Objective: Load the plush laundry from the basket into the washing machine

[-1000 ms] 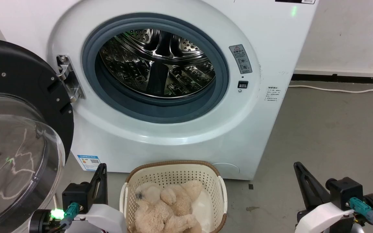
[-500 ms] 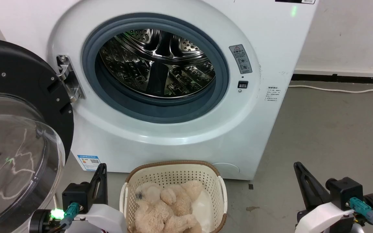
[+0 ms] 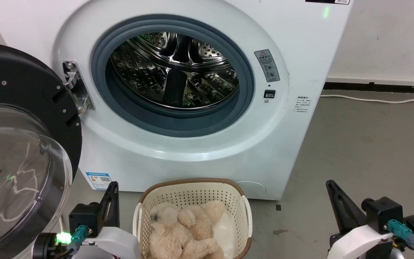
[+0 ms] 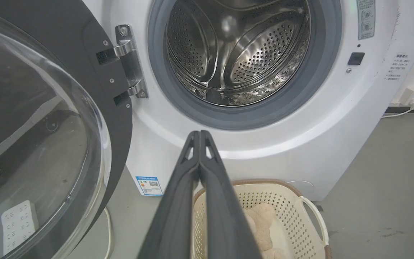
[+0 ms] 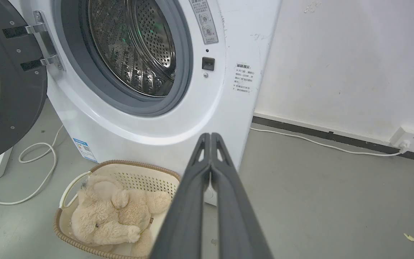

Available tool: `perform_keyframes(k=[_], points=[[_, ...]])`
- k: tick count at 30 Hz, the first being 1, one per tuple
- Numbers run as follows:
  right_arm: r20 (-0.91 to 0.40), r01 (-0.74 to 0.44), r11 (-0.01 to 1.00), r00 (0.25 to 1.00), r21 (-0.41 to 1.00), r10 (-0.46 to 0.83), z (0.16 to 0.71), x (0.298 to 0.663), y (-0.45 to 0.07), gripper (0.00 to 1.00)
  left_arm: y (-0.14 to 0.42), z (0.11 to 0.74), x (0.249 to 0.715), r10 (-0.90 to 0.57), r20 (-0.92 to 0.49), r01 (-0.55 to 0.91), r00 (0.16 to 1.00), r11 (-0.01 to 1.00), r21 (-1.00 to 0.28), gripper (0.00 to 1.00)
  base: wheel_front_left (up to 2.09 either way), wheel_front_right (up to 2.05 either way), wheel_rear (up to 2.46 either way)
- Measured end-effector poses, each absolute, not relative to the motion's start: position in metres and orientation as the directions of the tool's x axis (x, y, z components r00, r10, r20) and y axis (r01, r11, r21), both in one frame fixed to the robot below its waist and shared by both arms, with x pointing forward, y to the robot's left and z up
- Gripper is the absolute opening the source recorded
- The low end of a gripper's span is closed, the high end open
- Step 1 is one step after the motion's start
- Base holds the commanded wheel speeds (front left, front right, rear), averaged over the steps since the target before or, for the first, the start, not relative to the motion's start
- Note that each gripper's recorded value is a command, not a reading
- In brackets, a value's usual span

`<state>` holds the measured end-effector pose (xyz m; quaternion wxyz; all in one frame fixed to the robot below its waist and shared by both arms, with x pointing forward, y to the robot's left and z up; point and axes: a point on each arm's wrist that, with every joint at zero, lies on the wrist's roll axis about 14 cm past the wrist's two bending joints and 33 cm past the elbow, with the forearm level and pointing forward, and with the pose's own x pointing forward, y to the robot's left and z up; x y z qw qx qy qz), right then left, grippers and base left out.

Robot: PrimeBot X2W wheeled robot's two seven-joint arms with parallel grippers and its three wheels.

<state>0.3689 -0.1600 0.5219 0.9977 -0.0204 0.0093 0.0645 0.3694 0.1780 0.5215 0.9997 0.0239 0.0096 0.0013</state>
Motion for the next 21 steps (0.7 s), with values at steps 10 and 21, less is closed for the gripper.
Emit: perform_keyframes(k=[10,21], points=[[-0.02,-0.13,0.991,0.991,-0.031,0.129,0.522,0.369,-0.16,1.0,0.174,0.521,0.369,-0.007,-0.02,0.008,1.0,0.999,0.038,1.0,0.0,0.0,0.0],[-0.004,-0.126,0.992,0.992,0.003,0.126,0.522,0.368,-0.161,1.0,0.164,0.516,0.37,-0.036,-0.02,0.036,0.999,0.999,0.0,1.0,0.0,0.0,0.0]])
